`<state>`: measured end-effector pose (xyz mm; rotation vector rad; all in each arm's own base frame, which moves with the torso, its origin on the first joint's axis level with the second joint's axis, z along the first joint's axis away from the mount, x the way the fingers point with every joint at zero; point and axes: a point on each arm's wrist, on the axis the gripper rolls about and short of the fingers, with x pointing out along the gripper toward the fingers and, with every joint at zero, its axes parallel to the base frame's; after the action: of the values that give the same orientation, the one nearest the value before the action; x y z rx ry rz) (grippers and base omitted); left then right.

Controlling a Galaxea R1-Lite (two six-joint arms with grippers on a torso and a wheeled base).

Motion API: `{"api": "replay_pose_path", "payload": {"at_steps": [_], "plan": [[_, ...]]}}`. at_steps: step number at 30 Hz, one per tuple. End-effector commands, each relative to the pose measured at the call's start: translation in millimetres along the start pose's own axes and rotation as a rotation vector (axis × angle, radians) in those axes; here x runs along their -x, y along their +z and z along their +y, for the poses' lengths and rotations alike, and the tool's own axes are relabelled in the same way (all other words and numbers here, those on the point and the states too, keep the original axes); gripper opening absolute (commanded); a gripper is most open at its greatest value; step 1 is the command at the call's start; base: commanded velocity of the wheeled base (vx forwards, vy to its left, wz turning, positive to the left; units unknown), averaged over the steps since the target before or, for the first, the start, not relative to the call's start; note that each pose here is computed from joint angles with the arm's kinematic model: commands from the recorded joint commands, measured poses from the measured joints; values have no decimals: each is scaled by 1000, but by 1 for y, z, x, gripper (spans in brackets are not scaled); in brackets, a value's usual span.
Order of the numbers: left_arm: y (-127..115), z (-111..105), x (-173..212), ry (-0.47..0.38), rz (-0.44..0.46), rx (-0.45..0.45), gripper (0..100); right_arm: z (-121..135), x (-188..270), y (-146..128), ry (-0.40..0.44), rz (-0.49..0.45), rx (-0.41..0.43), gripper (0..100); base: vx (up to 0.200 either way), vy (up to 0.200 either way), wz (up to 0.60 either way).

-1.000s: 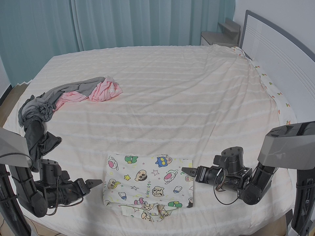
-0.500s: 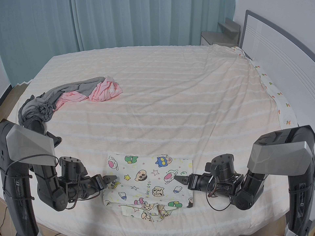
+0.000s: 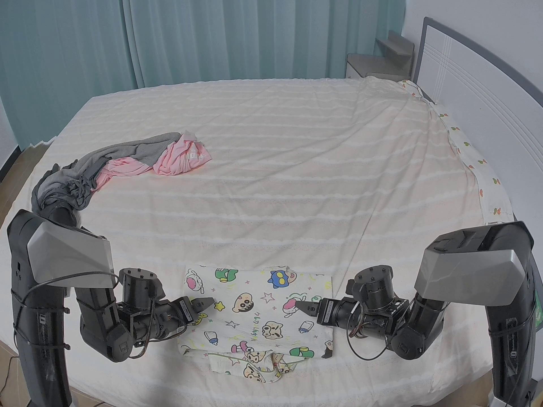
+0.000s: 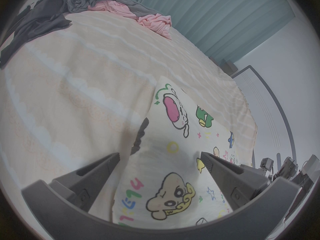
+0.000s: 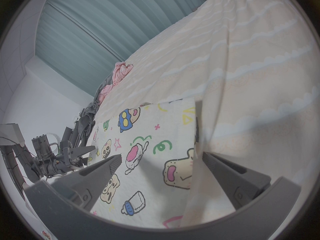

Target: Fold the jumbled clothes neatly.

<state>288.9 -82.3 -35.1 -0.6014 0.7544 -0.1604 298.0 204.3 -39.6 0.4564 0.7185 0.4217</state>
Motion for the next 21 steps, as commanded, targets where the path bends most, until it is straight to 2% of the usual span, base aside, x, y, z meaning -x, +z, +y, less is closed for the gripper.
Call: {"api": "replay_pose_path", "payload": {"at_steps": [1, 16, 17, 21], "plan": [[1, 0, -4, -3, -6, -2, 100, -1, -8, -2, 0, 5, 1, 100, 0, 0, 0], [-2, -5, -5, -20, -8, -7, 100, 11, -16, -9, 34, 13, 20, 100, 0, 0, 0], [-2, -5, -4, -20, -8, -7, 0, 11, -16, -9, 35, 15, 20, 0, 0, 0, 0], [-4, -4, -3, -16, -1, -11, 0, 10, -17, -11, 33, 19, 20, 0, 0, 0, 0]]}}
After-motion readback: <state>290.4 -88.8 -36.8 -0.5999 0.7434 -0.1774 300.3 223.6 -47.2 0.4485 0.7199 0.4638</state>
